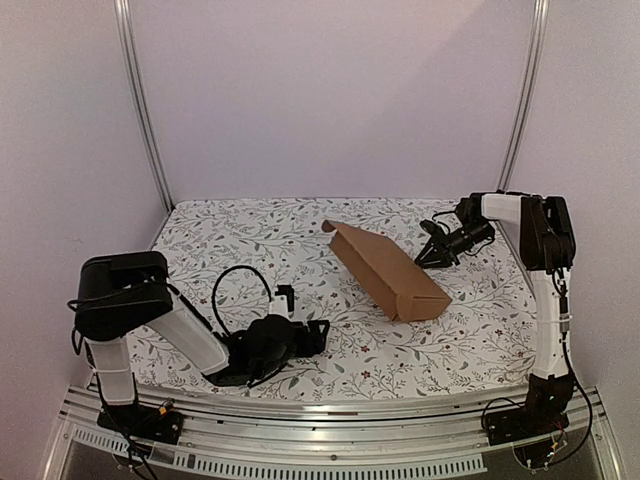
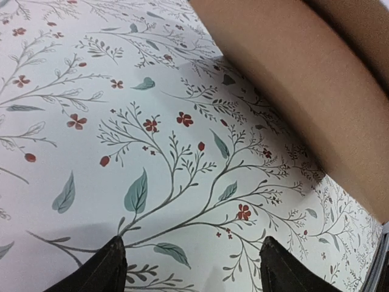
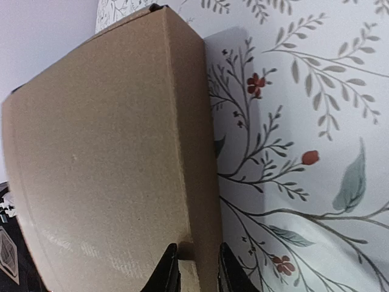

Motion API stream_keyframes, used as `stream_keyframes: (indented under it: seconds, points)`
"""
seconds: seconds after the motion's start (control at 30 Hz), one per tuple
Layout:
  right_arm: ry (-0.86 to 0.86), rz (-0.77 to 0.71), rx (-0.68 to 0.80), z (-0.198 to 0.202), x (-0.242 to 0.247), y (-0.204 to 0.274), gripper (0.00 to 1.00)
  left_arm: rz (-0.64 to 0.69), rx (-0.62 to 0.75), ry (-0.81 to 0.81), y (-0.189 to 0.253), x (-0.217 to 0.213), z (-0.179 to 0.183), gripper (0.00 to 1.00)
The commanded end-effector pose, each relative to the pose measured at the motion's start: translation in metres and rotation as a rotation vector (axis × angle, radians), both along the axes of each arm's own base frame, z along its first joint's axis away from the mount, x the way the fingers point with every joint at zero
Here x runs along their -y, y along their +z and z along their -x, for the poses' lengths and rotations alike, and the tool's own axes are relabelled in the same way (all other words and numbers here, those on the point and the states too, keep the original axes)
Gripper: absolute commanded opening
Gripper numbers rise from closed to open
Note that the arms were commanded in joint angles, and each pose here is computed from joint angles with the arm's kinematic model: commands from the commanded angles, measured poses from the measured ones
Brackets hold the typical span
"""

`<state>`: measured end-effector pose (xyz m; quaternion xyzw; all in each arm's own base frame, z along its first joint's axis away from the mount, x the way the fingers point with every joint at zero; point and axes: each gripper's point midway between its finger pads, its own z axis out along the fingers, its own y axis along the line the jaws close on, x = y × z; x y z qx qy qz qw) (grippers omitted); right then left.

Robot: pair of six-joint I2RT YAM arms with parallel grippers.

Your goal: Fold the paper box

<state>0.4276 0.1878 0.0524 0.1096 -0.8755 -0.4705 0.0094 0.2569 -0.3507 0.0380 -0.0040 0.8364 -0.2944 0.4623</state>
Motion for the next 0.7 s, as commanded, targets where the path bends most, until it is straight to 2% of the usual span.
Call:
stream_keyframes:
  seconds: [0.0, 0.13, 0.43, 0.67]
  points:
    - [-0.023, 0.137, -0.054, 0.003, 0.024, -0.045, 0.22, 0.069, 0.089, -0.005, 0.008, 0.016, -0.003, 0.75]
    - [-0.024, 0.144, -0.034, 0.001, 0.024, -0.039, 0.22, 0.081, 0.106, -0.041, 0.011, 0.04, -0.009, 0.75]
    - [-0.02, 0.098, -0.012, -0.001, 0.02, -0.027, 0.24, 0.036, 0.19, -0.196, 0.032, 0.128, -0.034, 0.75]
    - [0.06, 0.09, 0.036, 0.004, 0.001, -0.018, 0.28, 0.014, 0.223, -0.238, 0.046, 0.151, -0.042, 0.74]
